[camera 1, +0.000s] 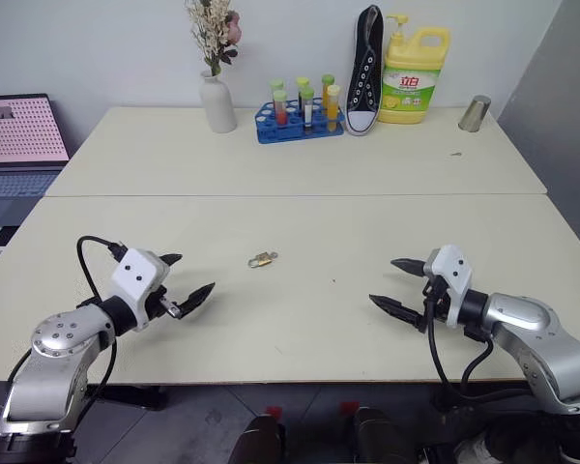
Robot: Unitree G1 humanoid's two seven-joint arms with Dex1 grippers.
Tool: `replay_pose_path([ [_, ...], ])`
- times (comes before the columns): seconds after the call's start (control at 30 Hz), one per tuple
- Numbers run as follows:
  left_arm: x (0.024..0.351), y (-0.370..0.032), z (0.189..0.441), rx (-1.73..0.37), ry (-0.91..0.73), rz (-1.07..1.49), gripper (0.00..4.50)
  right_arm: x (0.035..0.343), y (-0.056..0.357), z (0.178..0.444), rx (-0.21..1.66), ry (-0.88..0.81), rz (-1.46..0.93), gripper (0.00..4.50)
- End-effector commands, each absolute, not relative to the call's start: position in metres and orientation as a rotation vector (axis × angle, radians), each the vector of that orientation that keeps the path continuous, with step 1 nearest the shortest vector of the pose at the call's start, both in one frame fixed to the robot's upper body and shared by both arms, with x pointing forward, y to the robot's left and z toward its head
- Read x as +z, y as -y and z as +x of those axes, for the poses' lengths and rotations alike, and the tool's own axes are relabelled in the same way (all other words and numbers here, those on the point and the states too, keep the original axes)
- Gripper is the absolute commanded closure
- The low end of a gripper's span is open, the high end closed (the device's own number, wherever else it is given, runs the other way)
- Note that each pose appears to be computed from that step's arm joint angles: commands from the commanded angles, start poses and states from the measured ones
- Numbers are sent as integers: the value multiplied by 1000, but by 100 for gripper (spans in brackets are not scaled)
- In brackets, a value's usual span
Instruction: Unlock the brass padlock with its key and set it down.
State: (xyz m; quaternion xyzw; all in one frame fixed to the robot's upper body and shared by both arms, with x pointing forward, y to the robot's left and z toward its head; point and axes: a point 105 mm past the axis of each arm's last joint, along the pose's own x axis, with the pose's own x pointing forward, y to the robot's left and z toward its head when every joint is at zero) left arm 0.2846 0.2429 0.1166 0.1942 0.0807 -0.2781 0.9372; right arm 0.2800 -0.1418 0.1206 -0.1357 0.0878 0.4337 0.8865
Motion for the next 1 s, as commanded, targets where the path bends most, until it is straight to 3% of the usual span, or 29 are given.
replay_pose_path([
  [0.03,123,-240,283,-566,-121,394,0,135,139,281,920,-130,-297,5],
  [0.3,106,-247,291,-539,-162,437,0,131,139,282,916,-160,-303,5],
  [0.47,107,-227,282,-781,-163,263,0,133,133,277,927,-203,-285,5],
  [0.6,110,-227,302,-763,-143,335,0,138,127,273,932,-237,-239,5],
  [1.0,100,-176,364,-889,-148,420,0,140,119,274,866,-340,-185,5],
])
